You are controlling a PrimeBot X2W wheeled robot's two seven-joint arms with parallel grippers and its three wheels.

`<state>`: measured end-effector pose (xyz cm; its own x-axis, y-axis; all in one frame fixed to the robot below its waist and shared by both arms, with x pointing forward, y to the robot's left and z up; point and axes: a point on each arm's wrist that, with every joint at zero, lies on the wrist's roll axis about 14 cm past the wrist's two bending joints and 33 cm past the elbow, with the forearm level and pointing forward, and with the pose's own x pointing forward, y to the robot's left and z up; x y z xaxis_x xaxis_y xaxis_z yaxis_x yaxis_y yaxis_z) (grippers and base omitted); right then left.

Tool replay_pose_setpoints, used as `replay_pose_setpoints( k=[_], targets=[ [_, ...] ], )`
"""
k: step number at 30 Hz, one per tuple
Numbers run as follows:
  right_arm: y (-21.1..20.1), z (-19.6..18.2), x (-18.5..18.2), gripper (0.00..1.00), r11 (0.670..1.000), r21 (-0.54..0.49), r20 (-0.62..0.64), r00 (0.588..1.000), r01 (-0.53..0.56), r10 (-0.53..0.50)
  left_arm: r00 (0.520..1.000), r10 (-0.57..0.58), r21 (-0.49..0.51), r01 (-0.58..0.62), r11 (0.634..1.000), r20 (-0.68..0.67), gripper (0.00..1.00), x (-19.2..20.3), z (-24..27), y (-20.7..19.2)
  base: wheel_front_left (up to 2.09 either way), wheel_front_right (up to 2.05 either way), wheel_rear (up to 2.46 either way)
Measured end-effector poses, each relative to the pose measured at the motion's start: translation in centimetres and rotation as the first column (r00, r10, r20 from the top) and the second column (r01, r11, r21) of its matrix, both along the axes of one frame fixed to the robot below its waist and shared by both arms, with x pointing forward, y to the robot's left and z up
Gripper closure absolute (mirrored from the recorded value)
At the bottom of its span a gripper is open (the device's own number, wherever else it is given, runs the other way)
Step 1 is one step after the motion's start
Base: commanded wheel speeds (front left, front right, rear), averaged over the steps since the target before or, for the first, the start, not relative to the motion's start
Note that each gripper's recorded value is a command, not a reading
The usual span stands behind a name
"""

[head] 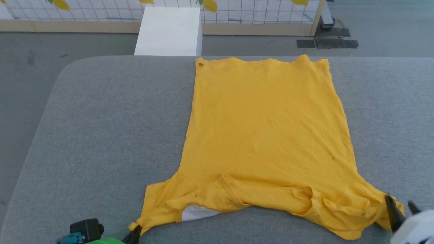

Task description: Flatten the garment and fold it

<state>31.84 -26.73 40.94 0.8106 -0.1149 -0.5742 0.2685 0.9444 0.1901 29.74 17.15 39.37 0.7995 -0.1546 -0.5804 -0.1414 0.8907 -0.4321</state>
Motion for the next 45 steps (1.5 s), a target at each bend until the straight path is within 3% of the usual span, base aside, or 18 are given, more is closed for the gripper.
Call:
replay_pose_setpoints(
  k=[4, 10, 18, 25, 30, 35, 41, 42, 43, 44, 45],
  targets=[
    [1.1, 3.9, 4.5, 0.00, 0.999, -0.043, 0.193, 0.980, -0.030, 0.037, 0.999, 0.002, 0.000, -0.002, 1.000, 0.034, 1.00, 0.7, 0.4, 0.2, 0.00, 0.00, 0.00],
    [2.7, 9.0, 12.0, 0.00, 0.991, -0.121, 0.412, 0.905, -0.064, 0.109, 0.994, -0.002, -0.009, 0.002, 1.000, 0.109, 1.00, 2.9, 1.8, 0.1, 0.00, 0.00, 0.00],
    [3.5, 10.9, 22.0, 0.00, 0.987, -0.118, 0.440, 0.886, -0.106, 0.148, 0.989, 0.008, -0.026, -0.004, 1.000, 0.145, 1.00, 4.5, 2.7, -0.5, 0.00, 0.00, 0.00],
    [3.3, 8.7, 29.3, 0.00, 0.980, -0.153, 0.275, 0.946, -0.130, 0.169, 0.993, 0.036, -0.027, -0.033, 0.999, 0.111, 1.00, 5.4, 1.7, -0.1, 0.00, 0.00, 0.00],
    [4.2, 4.2, 32.3, 0.00, 0.977, -0.139, 0.083, 0.981, -0.160, 0.173, 0.995, 0.075, -0.026, -0.074, 0.997, 0.059, 1.00, 5.3, -0.2, 0.5, 0.00, 0.00, 0.00],
    [4.5, -0.4, 33.4, 0.00, 0.977, -0.132, -0.113, 0.982, -0.165, 0.150, 0.994, 0.103, -0.017, -0.102, 0.995, 0.027, 1.00, 5.4, -1.8, 1.1, 0.00, 0.00, 0.00],
    [5.3, -5.0, 33.4, 0.00, 0.977, -0.126, -0.280, 0.951, -0.171, 0.130, 0.992, 0.124, -0.010, -0.124, 0.992, 0.008, 1.00, 5.8, -3.2, 1.6, 0.00, 0.00, 0.00],
    [5.4, -5.4, 33.3, 0.20, 0.977, -0.127, -0.293, 0.948, -0.171, 0.127, 0.992, 0.125, -0.009, -0.125, 0.992, 0.006, 1.00, 5.8, -3.3, 1.6, 0.00, 0.00, 0.00],
    [5.4, -5.5, 33.5, 0.52, 0.977, -0.133, -0.301, 0.946, -0.169, 0.123, 0.992, 0.126, -0.008, -0.126, 0.992, 0.007, 1.00, 5.9, -3.5, 1.7, 0.00, 0.00, 0.00],
    [5.4, -5.6, 33.6, 0.68, 0.976, -0.139, -0.306, 0.944, -0.168, 0.119, 0.992, 0.129, -0.007, -0.129, 0.992, 0.005, 1.00, 6.0, -3.6, 1.7, 0.00, 0.00, 0.00],
    [5.4, -5.7, 33.6, 0.96, 0.975, -0.145, -0.309, 0.944, -0.169, 0.118, 0.991, 0.132, -0.007, -0.132, 0.991, 0.005, 1.00, 6.0, -3.7, 1.8, 0.00, 0.00, 0.00]
  ],
)
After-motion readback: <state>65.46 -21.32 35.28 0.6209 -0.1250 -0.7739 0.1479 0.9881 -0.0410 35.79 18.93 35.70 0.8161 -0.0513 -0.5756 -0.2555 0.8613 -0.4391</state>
